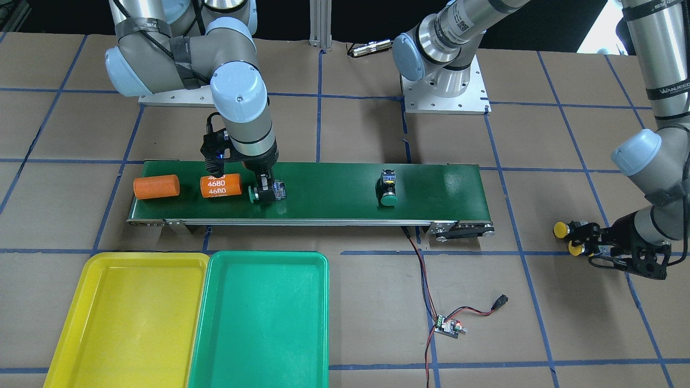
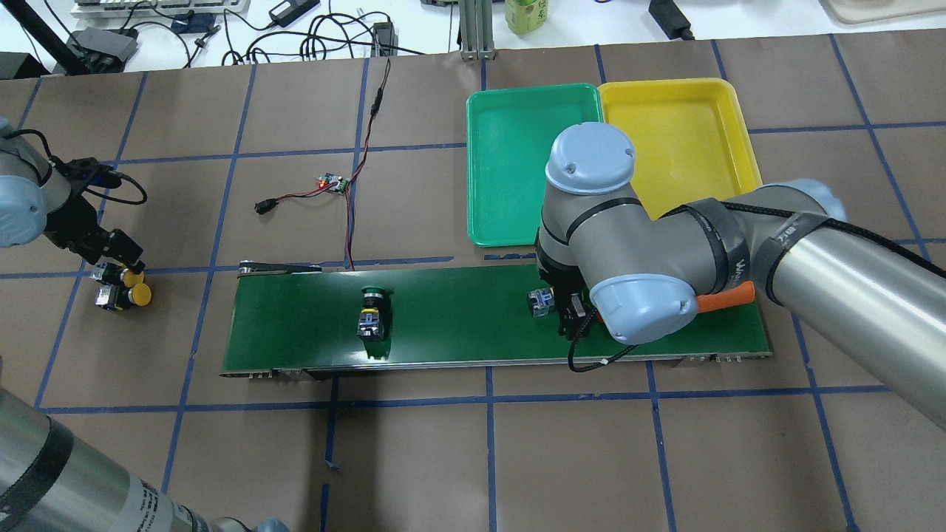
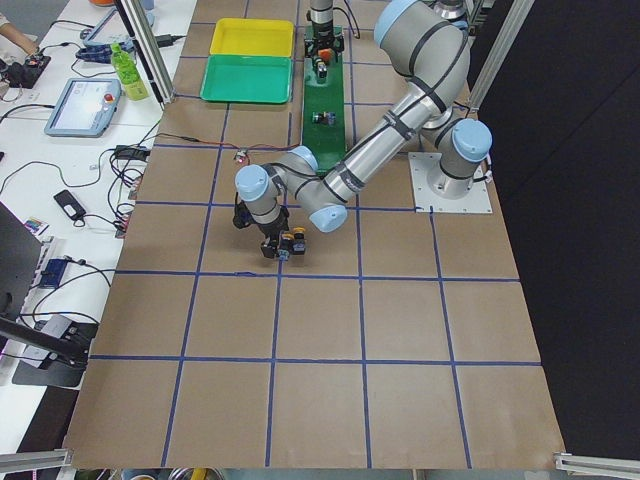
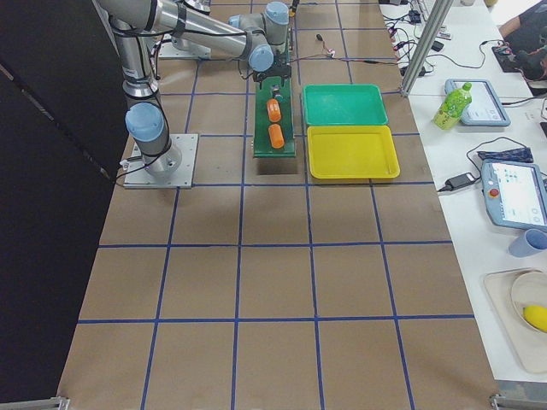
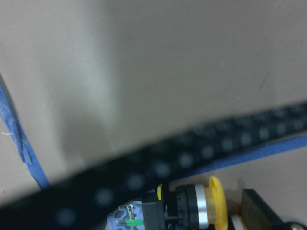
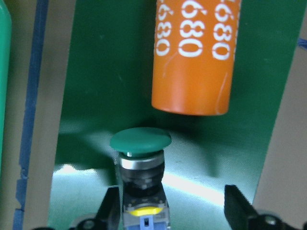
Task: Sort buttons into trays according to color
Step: 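Put green button in green tray with right gripper while left places yellow button, then move the right gripper back over the belt while the left gripper returns to the pile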
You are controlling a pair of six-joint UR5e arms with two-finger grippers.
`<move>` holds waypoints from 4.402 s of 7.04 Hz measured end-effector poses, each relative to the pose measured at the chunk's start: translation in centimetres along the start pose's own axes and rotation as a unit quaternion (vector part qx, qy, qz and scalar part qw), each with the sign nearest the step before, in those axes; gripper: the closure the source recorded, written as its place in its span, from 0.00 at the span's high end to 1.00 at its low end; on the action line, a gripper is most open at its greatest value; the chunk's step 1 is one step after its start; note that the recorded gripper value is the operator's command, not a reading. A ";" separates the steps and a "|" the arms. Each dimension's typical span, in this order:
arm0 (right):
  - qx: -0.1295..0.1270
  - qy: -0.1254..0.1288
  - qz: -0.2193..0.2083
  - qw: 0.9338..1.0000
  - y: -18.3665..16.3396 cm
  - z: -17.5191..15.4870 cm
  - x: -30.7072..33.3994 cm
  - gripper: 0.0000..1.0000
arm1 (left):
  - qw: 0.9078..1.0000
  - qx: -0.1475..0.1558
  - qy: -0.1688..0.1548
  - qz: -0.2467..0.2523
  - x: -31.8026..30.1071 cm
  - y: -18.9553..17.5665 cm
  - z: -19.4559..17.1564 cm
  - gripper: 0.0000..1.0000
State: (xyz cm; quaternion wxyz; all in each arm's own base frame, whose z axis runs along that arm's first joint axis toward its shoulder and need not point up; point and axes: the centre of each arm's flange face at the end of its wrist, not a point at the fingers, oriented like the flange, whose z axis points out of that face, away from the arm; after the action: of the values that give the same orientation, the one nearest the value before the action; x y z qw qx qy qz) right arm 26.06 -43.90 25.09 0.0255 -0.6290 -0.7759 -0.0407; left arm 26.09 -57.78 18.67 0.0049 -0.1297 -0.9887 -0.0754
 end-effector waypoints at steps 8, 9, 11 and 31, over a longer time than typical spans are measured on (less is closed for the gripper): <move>0.004 -0.110 -0.008 0.994 -1.5 -6.6 -6.8 0.00 | 0.998 0.016 0.024 -0.059 1.9 -0.7 -1.6 0.00; 0.002 -0.115 -0.013 0.993 -2.0 -6.2 -11.4 0.00 | 0.998 0.007 0.030 -0.059 5.3 -0.9 -4.9 0.00; 0.002 -0.107 -0.027 0.994 -2.9 -3.0 -16.8 0.75 | 0.998 -0.007 0.038 -0.056 17.7 -1.8 -10.2 0.00; -0.013 -0.025 -0.559 0.828 -3.5 -13.1 4.7 1.00 | 0.992 0.032 0.002 -0.119 3.6 2.4 -1.6 1.00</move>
State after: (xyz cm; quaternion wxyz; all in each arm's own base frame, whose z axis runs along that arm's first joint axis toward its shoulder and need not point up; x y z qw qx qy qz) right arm 21.51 -41.24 38.46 -0.0293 -0.0885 -0.9948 -0.0418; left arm 23.25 -54.85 20.66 0.0018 -0.0106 -0.9990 -0.0442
